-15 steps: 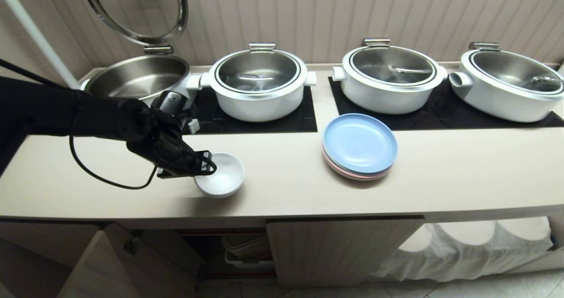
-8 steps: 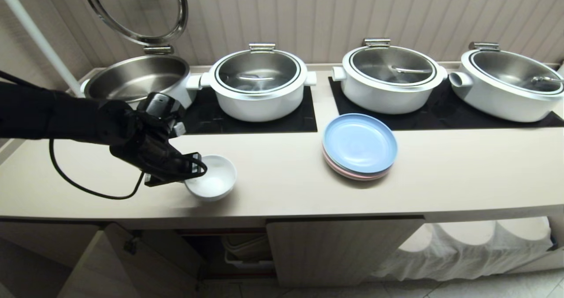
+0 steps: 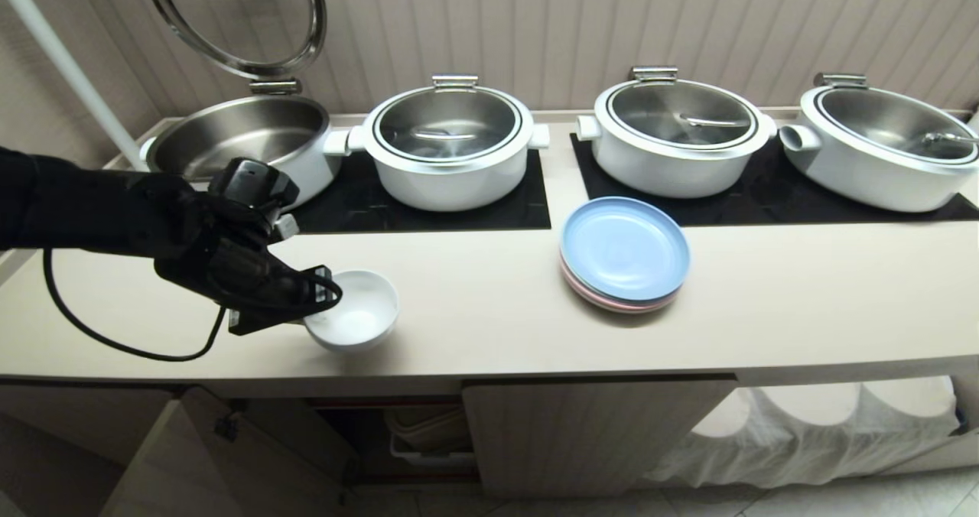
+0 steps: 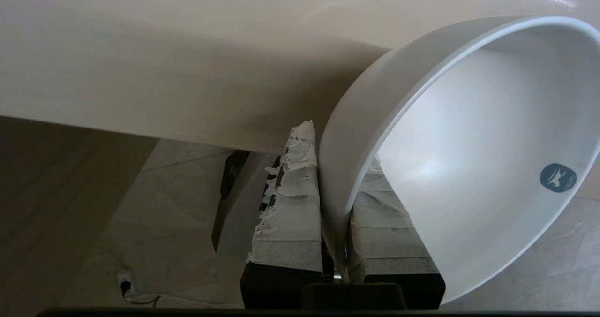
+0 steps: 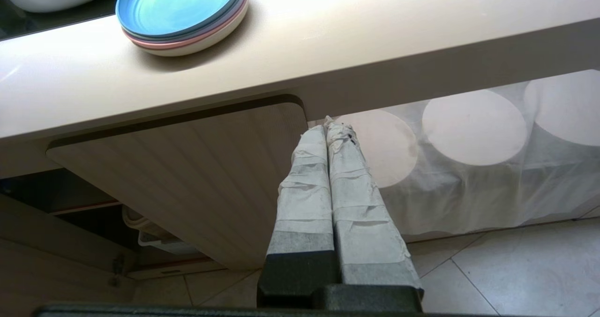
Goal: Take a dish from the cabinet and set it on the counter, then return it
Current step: Pick up the bowl from the table, then put it back into the cabinet
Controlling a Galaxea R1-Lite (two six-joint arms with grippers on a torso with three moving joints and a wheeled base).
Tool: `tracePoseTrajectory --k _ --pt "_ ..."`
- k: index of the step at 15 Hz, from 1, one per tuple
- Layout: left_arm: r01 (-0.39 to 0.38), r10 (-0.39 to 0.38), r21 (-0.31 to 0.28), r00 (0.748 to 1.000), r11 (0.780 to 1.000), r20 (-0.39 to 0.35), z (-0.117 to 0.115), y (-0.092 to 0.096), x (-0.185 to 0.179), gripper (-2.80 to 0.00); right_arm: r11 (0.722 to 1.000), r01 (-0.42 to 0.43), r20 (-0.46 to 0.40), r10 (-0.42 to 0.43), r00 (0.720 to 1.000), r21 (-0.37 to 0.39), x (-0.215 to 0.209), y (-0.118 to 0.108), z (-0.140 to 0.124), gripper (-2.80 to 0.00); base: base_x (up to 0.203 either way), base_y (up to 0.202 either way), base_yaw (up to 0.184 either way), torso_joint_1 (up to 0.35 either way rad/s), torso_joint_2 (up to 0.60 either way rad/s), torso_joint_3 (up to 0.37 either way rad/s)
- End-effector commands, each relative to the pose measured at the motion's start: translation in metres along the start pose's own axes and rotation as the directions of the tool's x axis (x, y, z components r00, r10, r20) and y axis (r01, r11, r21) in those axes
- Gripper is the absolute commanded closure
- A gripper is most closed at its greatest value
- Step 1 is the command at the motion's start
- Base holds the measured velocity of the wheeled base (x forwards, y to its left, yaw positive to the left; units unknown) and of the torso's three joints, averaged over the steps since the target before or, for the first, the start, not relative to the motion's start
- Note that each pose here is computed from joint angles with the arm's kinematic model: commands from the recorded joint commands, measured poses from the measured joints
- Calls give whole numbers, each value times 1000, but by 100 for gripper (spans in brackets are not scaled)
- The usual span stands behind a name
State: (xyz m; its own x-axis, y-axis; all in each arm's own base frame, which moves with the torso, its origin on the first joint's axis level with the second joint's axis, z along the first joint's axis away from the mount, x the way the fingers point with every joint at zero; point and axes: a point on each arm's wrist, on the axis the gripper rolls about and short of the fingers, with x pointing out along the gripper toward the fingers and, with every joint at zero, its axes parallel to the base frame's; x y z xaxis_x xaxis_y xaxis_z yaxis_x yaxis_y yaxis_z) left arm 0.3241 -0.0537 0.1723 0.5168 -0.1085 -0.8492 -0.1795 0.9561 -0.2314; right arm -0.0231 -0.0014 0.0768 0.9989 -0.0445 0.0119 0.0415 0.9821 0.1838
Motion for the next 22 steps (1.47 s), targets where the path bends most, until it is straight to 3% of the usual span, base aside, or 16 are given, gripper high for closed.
tracePoseTrajectory --k 1,12,22 --pt "6 -6 -8 1000 1000 -1 -10 6 -14 0 1000 0 -1 0 1000 1 0 0 0 0 0 0 0 0 0 0" --pt "12 -11 -44 1000 999 13 -57 36 -56 0 1000 0 -1 0 1000 1 0 0 0 0 0 0 0 0 0 0" --pt "2 -2 -46 1000 999 15 -95 51 -77 0 1000 0 -1 0 1000 1 0 0 0 0 0 0 0 0 0 0"
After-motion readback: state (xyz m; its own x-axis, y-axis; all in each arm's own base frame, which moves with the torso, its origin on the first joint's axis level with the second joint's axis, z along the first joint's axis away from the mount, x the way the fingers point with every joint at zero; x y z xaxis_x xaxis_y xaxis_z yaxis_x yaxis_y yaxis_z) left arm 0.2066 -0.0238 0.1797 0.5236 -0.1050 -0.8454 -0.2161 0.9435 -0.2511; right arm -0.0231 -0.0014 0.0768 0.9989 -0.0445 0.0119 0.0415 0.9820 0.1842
